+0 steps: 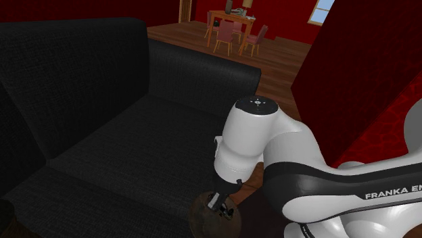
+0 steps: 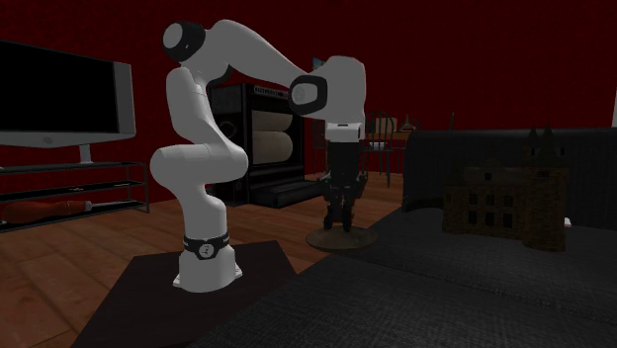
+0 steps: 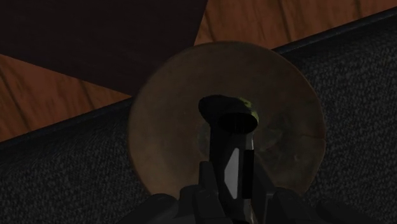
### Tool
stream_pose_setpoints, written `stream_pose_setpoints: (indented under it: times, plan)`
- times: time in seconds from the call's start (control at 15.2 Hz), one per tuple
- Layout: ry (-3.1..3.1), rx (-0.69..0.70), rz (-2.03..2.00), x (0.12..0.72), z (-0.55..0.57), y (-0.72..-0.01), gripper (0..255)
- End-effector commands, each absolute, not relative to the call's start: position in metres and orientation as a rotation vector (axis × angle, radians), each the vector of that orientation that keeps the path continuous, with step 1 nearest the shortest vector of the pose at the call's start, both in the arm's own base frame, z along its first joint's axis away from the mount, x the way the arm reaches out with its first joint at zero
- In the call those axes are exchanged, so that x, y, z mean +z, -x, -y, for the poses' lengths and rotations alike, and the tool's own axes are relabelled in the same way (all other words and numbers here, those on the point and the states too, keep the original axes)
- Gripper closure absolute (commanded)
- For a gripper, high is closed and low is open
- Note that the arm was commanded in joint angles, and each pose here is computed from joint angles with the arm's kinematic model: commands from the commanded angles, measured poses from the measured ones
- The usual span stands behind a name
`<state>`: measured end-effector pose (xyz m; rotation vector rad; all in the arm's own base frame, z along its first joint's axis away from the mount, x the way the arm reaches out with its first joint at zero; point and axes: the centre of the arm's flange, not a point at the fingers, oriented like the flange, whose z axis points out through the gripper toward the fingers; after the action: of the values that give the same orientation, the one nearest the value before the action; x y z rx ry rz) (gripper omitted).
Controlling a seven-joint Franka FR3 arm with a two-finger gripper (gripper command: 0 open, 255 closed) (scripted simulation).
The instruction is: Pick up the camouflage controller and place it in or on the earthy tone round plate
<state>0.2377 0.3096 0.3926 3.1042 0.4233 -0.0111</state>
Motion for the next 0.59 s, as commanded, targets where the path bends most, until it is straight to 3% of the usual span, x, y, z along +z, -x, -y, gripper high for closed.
stream_pose_setpoints:
  times: [0.0,0.2,0.26,0.53]
  plan:
    - [-3.104,-0.011,-0.423,0.3920,-0.3096,-0.2379,255]
    - [-3.104,-0.011,-0.423,0.3920,-0.3096,-0.2379,255]
    - [-3.104,-0.011,-0.423,0.3920,-0.3096,-0.2379,0]
    - [-3.104,-0.011,-0.423,0.3920,-0.3096,-0.2379,0]
